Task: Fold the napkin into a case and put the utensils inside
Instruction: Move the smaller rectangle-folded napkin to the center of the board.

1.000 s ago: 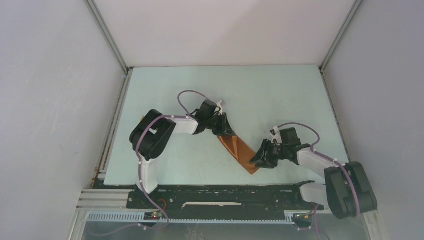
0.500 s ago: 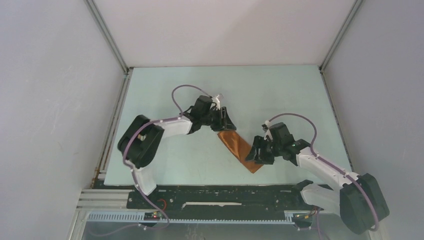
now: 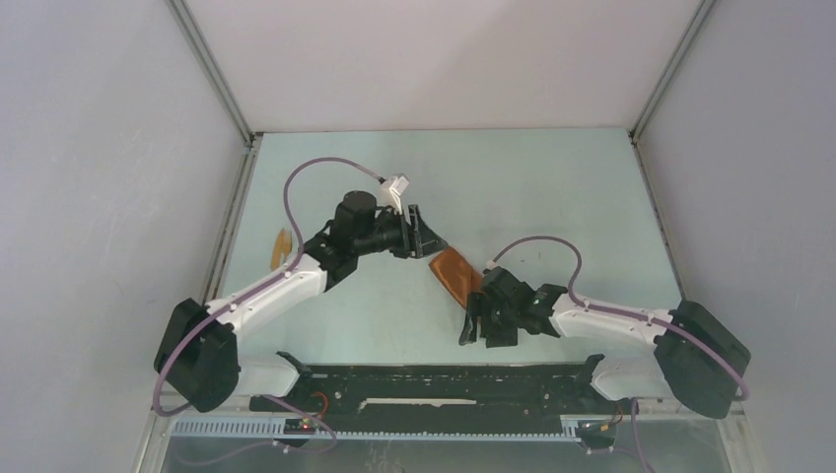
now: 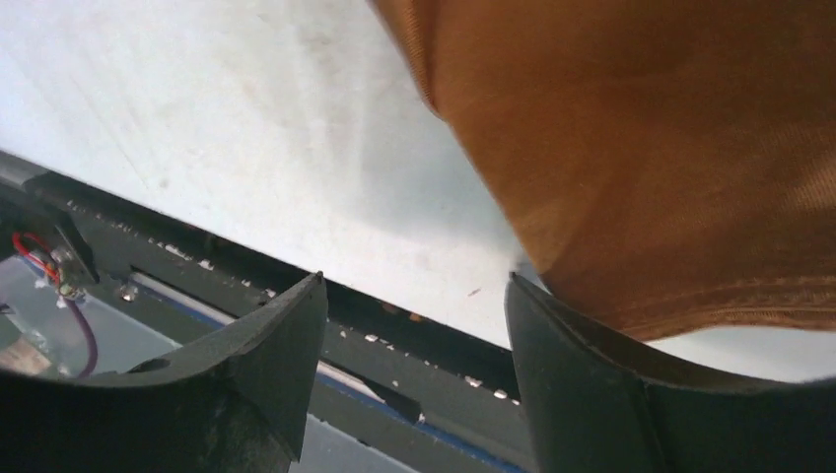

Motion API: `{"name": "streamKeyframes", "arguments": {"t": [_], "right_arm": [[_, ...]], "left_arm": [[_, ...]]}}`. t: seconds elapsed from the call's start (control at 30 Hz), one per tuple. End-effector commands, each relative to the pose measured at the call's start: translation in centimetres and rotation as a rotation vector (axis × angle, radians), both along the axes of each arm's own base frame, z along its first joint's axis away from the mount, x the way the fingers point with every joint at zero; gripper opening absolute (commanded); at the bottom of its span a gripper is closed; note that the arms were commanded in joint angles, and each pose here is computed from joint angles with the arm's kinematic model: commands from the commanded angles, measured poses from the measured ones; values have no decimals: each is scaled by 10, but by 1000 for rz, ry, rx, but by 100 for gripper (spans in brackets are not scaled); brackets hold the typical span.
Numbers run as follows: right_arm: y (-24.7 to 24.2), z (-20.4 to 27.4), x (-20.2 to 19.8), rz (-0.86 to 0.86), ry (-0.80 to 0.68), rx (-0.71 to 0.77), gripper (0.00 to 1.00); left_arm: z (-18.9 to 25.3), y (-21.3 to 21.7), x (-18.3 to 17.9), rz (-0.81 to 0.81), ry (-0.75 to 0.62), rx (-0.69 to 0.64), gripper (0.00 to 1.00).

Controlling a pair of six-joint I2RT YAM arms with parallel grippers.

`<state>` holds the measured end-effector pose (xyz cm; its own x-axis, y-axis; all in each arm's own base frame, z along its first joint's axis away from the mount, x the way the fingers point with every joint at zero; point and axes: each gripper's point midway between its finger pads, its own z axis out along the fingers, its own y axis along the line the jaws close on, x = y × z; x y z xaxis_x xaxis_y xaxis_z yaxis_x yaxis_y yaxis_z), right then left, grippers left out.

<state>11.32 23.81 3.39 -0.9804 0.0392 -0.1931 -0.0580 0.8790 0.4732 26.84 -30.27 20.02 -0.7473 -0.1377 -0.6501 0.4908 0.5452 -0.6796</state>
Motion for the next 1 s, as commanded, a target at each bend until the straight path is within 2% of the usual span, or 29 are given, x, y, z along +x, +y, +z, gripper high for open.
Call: {"name": "streamKeyframes", "arguments": {"t": [0.0, 0.17, 0.3, 0.4, 0.5, 0.57, 0.67, 0.87, 0.97], "right_arm": [[-15, -13, 36, -157, -66, -60, 76], [-65, -19, 100, -346, -132, -44, 76], [-103, 6, 200, -462, -253, 14, 76], [-129, 19, 271, -439, -289, -34, 75], [-150, 27, 309, -412, -269, -119, 75], [-160, 36, 312, -405, -238, -153, 76], [-164, 47, 294, -375, -216, -179, 76], [-127, 45, 226, -259, -121, 29, 75], [-123, 41, 213, -250, -108, 88, 75]], "left_arm": [[7, 15, -11, 2, -41, 21, 60], [20, 22, -26, 1, -54, -18, 61], [28, 23, -35, -15, -54, -46, 61], [29, 23, -40, -34, -55, -54, 61], [24, 24, -38, -23, -50, -42, 63], [15, 22, -30, -5, -20, -11, 66], [-3, 10, -3, 22, 31, 42, 66], [-50, -22, 71, 53, 107, 176, 63], [-77, -31, 101, 46, 129, 246, 63]]}}
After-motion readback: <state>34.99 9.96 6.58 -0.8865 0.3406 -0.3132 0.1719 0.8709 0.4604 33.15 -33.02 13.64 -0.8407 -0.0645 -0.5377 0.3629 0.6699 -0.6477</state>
